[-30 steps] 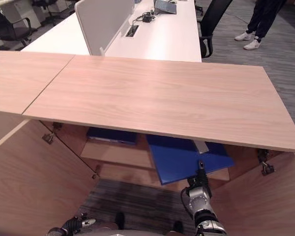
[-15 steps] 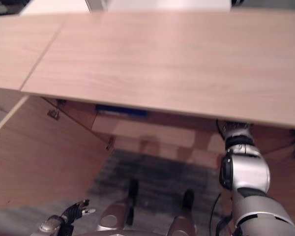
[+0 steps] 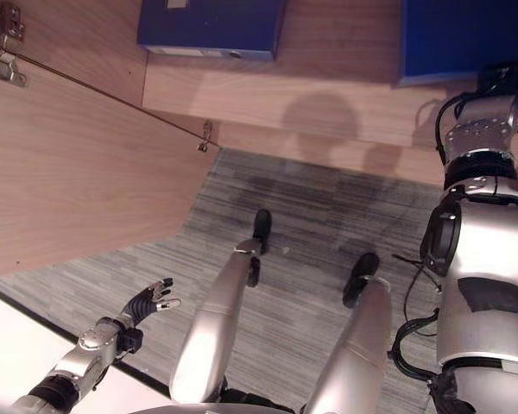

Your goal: Put the empty folder in the office cabinet

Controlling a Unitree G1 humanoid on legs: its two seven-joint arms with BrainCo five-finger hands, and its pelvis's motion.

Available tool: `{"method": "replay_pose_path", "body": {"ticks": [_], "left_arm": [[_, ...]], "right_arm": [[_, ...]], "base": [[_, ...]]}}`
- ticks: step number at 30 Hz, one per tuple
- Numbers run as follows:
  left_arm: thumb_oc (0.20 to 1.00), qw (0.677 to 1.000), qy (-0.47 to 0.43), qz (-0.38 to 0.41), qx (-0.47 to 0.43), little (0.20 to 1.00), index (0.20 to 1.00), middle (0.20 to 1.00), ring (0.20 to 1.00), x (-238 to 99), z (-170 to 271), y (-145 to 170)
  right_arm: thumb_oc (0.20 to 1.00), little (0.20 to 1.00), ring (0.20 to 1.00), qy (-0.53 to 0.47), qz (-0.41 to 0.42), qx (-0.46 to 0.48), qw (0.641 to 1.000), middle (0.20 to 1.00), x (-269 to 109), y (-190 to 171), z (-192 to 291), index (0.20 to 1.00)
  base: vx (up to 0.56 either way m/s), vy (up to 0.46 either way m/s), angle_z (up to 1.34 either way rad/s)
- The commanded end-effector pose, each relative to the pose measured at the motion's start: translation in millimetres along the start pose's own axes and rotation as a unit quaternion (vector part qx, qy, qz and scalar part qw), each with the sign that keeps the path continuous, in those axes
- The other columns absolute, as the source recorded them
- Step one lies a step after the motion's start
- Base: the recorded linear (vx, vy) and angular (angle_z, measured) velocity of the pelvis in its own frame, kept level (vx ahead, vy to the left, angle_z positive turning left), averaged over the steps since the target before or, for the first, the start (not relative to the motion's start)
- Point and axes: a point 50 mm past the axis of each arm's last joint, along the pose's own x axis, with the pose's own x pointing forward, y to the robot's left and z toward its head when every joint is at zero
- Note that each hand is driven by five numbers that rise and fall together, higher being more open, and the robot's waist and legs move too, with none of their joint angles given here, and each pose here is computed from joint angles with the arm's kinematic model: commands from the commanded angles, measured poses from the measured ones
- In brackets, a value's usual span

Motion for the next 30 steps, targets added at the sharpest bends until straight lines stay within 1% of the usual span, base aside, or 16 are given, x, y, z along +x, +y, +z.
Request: {"method": "replay_pose_path", "body": {"ticks": [1,6,10,12,13,15,18,24,30], "left_arm": [[1.0,0.999,0.03,0.038,-0.007,1.0,1.0,1.0,1.0,-10.3,-17.9,15.5],[1.0,0.999,0.027,0.034,0.0,1.0,1.0,1.0,1.0,-9.8,-16.1,12.9],[1.0,0.999,0.021,0.025,0.005,1.0,1.0,1.0,1.0,-8.1,-12.5,9.0],[1.0,0.999,0.021,0.027,0.006,1.0,1.0,1.0,1.0,-8.7,-12.7,9.4],[1.0,0.999,0.021,0.031,0.01,1.0,1.0,1.0,1.0,-9.1,-12.5,10.6],[1.0,0.999,0.022,0.035,0.014,1.0,1.0,1.0,1.0,-9.6,-13.1,12.0],[1.0,0.998,0.029,0.04,0.028,1.0,1.0,1.0,1.0,-9.5,-14.8,13.8],[1.0,0.998,0.014,0.042,0.039,1.0,1.0,1.0,1.0,-5.2,-5.3,14.4],[1.0,0.997,0.018,0.047,0.055,1.0,1.0,1.0,1.0,-4.4,-6.6,13.1]], "right_arm": [[0.2,0.2,0.2,-0.001,-0.069,-0.007,0.998,0.2,1.9,-47.7,-1.7,0.2],[0.2,0.2,0.2,0.0,-0.067,0.012,0.998,0.2,-0.1,-37.3,-6.9,0.2],[0.2,0.2,0.2,0.003,-0.055,0.038,0.998,0.2,-3.5,-21.0,-13.5,0.2],[0.2,0.2,0.2,-0.005,-0.051,0.052,0.997,0.2,-4.6,-10.1,-11.3,0.2],[0.2,0.2,0.2,-0.012,-0.046,0.073,0.996,0.2,-5.9,1.7,-8.4,0.2],[0.2,0.2,0.2,-0.021,-0.037,0.082,0.996,0.2,-7.2,12.9,-4.3,0.2],[0.2,0.2,0.2,-0.038,-0.018,0.085,0.996,0.2,-12.3,39.1,2.6,0.2],[0.2,0.2,0.2,-0.046,-0.039,0.062,0.996,0.2,-10.0,39.1,10.5,0.2],[0.2,0.2,0.2,-0.044,-0.087,0.019,0.995,0.2,-7.1,32.7,14.6,0.2]], "base": [[0.04,-0.055,0.14],[0.03,-0.031,0.05],[0.02,-0.046,0.02],[0.03,-0.04,0.07],[0.04,-0.033,0.09],[0.04,-0.033,0.08],[0.05,-0.056,0.07],[0.01,-0.016,0.07],[0.01,-0.01,0.03]]}}
